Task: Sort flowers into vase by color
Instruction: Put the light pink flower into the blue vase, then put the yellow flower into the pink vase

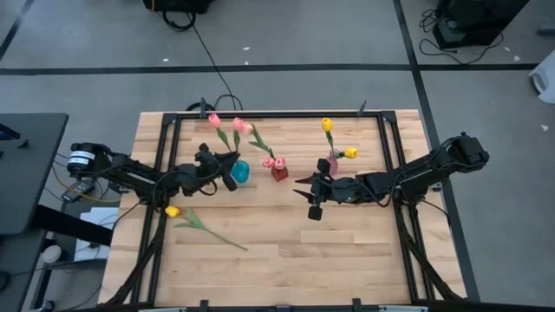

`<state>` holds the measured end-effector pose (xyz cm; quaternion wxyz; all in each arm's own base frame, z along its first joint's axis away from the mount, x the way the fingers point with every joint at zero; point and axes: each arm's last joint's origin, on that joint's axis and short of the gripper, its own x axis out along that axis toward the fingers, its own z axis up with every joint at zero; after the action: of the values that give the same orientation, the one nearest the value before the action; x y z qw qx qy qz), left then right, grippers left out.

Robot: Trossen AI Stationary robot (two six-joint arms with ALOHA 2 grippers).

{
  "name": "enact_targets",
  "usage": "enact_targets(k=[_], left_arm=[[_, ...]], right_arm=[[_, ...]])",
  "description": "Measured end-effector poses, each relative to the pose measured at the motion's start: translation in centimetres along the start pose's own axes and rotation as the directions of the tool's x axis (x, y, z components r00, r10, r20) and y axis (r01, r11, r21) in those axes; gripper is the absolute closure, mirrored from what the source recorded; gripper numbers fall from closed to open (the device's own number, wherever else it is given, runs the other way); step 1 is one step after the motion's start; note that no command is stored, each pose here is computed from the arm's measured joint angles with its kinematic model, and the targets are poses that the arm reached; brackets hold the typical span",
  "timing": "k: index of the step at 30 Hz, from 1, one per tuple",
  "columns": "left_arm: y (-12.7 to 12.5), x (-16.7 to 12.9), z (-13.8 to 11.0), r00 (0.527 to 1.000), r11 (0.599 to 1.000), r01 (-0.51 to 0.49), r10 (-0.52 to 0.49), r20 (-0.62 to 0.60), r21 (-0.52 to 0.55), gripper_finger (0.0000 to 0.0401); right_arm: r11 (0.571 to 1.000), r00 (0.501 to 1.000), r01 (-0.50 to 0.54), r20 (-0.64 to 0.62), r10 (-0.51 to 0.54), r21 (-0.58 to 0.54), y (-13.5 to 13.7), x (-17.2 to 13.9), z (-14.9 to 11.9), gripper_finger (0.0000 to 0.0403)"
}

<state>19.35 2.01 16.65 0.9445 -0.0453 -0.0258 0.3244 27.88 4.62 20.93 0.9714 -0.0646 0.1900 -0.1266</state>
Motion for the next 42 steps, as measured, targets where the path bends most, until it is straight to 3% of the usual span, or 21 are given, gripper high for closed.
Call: enact_targets(k=[4,8,14,20,25,28,31,36,39,42], left_arm=[[-0.4,-0.2,0.0,0.998,0.998,0.069,-0.069,-0.004,0.0,0.0327],[-1.1,-0.7,0.0,0.989,0.989,0.149,-0.149,-0.023,0.009,0.0313],[-1.8,-1.9,-0.2,0.973,0.975,0.218,-0.213,-0.093,0.045,0.0311],[-1.9,-3.1,0.5,0.97,0.973,0.226,-0.22,-0.104,0.055,0.0311],[-2.8,-4.8,1.4,0.933,0.946,0.324,-0.317,-0.171,0.012,0.0312],[-3.8,-6.0,1.3,0.834,0.908,0.413,-0.409,-0.371,-0.073,0.0312],[-5.1,-7.5,0.5,0.669,0.862,0.477,-0.483,-0.566,-0.172,0.0312],[-7.6,-9.9,-1.1,0.403,0.78,0.569,-0.54,-0.739,-0.26,0.0312],[-8.6,-10.9,-1.7,0.315,0.785,0.577,-0.47,-0.825,-0.227,0.0312],[-9.3,-11.5,-1.6,0.267,0.804,0.578,-0.349,-0.899,-0.14,0.0312]], right_arm=[[0.999,0.999,0.011,-0.047,-0.013,-0.033,0.4,-0.4,-0.5,0.0263],[0.998,0.998,0.064,0.016,-0.064,0.004,0.8,-1.8,0.6,0.0263],[0.991,0.988,-0.032,0.154,0.012,0.126,2.7,-3.7,2.1,0.0263],[0.982,0.99,-0.059,0.133,0.035,0.181,5.0,-3.9,1.0,0.0263],[0.969,0.989,-0.046,0.146,0.01,0.244,5.7,-4.4,1.0,0.0263],[0.967,0.987,-0.034,0.161,-0.008,0.253,5.9,-4.7,1.1,0.0263],[0.968,0.987,-0.022,0.159,-0.019,0.248,5.8,-4.6,1.1,0.0263],[0.969,0.986,0.023,0.152,-0.062,0.246,4.8,-3.8,1.2,0.0263],[0.969,0.987,0.016,0.153,-0.055,0.246,4.4,-3.5,1.3,0.0263],[0.972,0.989,-0.025,0.15,-0.01,0.233,4.2,-3.2,1.3,0.0263]])
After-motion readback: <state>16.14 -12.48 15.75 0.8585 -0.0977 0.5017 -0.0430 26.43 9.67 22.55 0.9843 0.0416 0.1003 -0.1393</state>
